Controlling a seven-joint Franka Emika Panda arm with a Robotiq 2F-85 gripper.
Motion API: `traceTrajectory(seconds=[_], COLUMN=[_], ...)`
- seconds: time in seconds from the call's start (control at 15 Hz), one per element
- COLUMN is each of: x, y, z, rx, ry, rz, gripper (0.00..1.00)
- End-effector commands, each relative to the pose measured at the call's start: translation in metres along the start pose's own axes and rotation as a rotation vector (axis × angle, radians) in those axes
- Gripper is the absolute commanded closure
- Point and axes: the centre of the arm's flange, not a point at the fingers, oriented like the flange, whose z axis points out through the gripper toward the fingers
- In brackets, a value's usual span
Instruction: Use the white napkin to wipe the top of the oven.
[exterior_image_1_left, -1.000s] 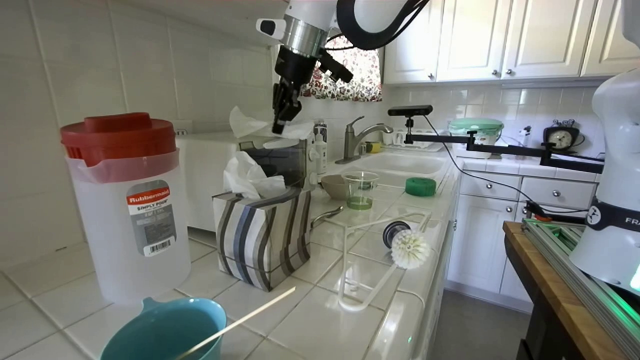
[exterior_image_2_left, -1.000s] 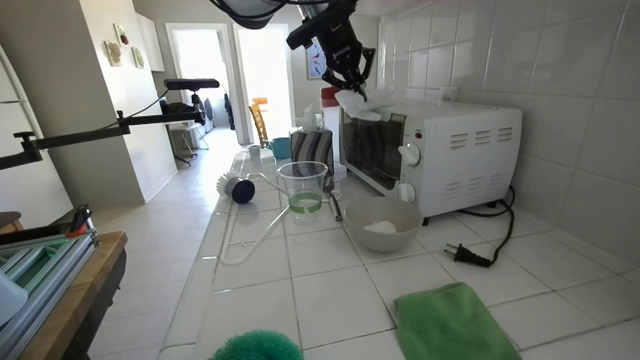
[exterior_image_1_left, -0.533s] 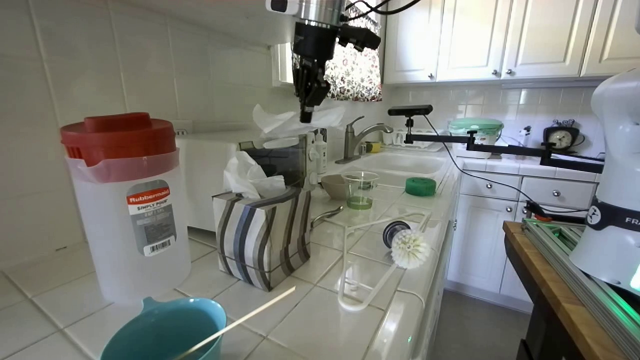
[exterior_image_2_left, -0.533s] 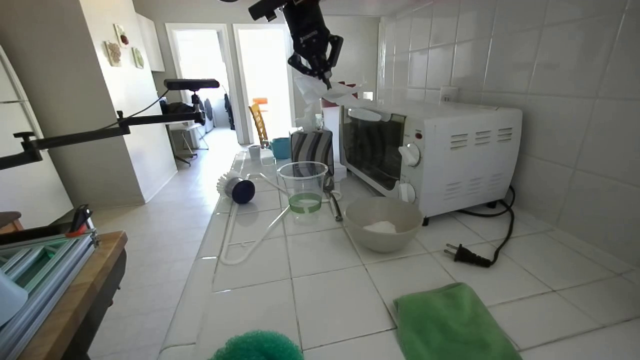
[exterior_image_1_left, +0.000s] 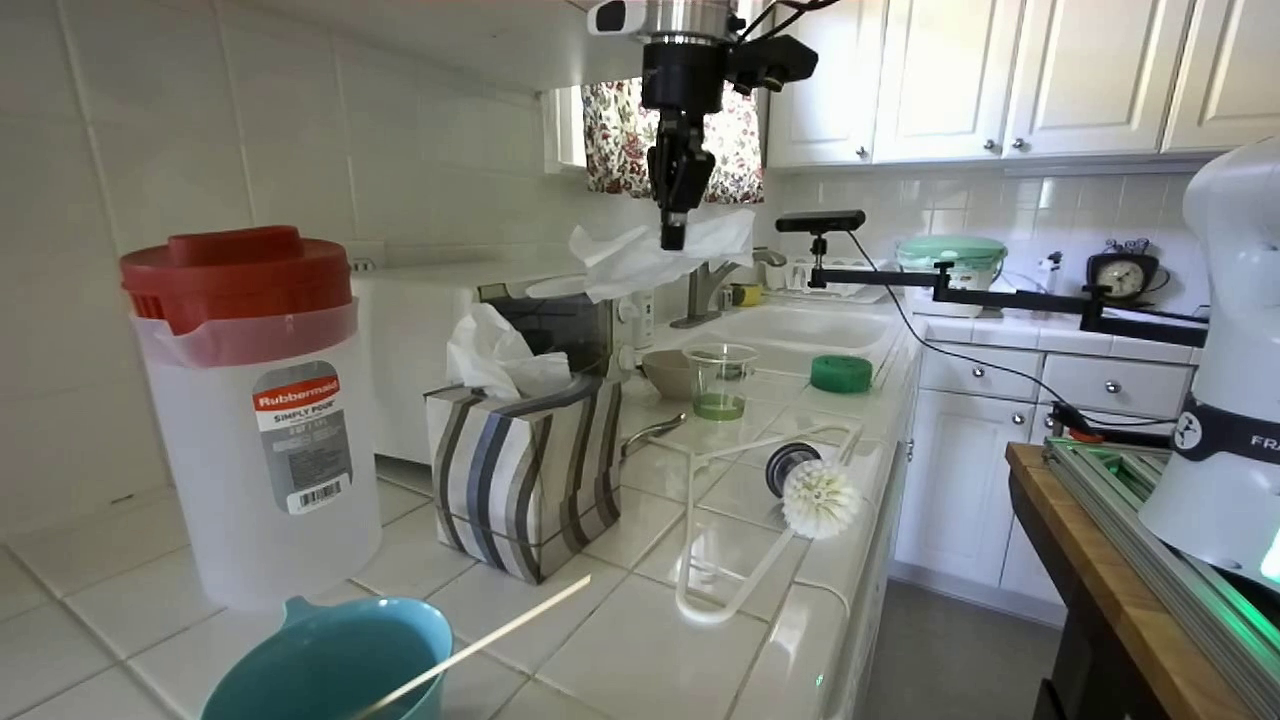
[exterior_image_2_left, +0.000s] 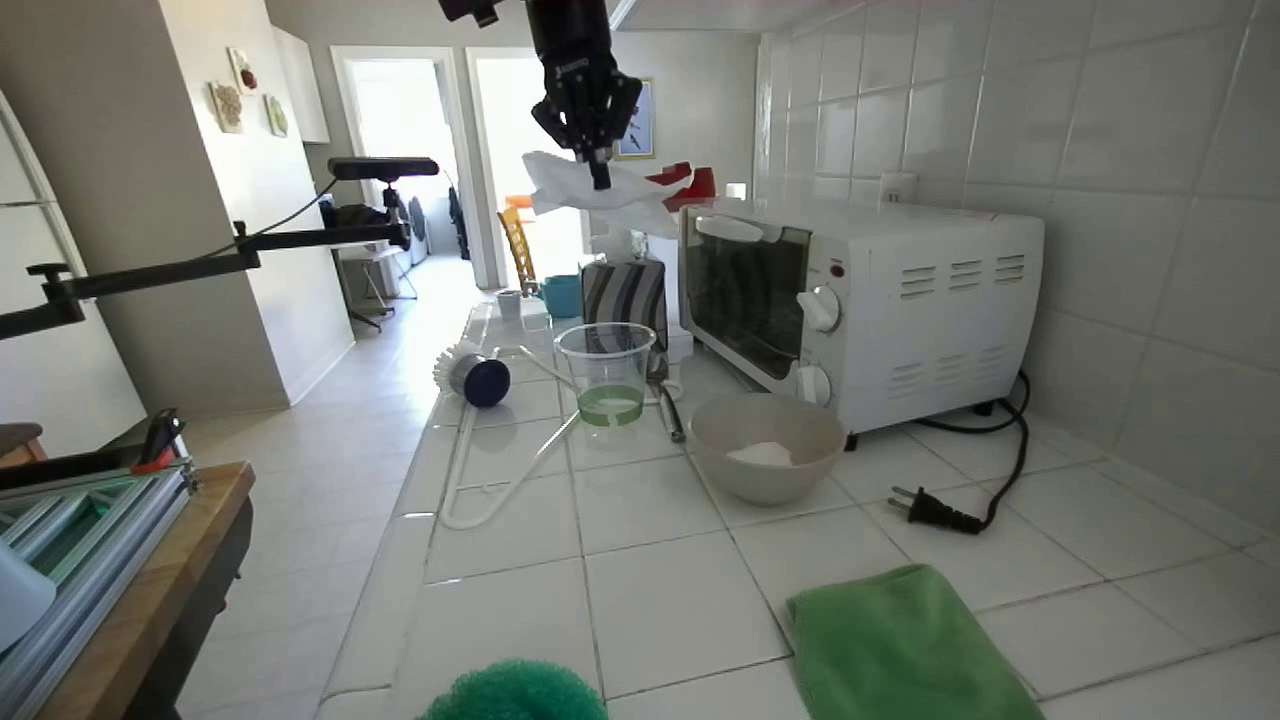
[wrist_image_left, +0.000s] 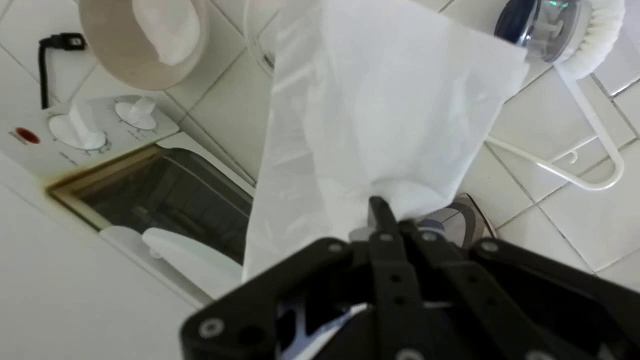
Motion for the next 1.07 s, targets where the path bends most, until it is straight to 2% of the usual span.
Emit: traceTrajectory(seconds=[0.0,0.33,0.6,1.0], x=[0.0,-0.005,-0.01,-0.012], y=[0.0,-0.005,-0.03,-0.059], z=[0.0,0.002,0.012,0.016], rx=[0.001,0.021,0.059,0.133], ry=[0.001,-0.023,-0.06,-0.01], rz=[0.004,0.053,0.181,0.389], gripper=[0.99,1.0,1.0,1.0])
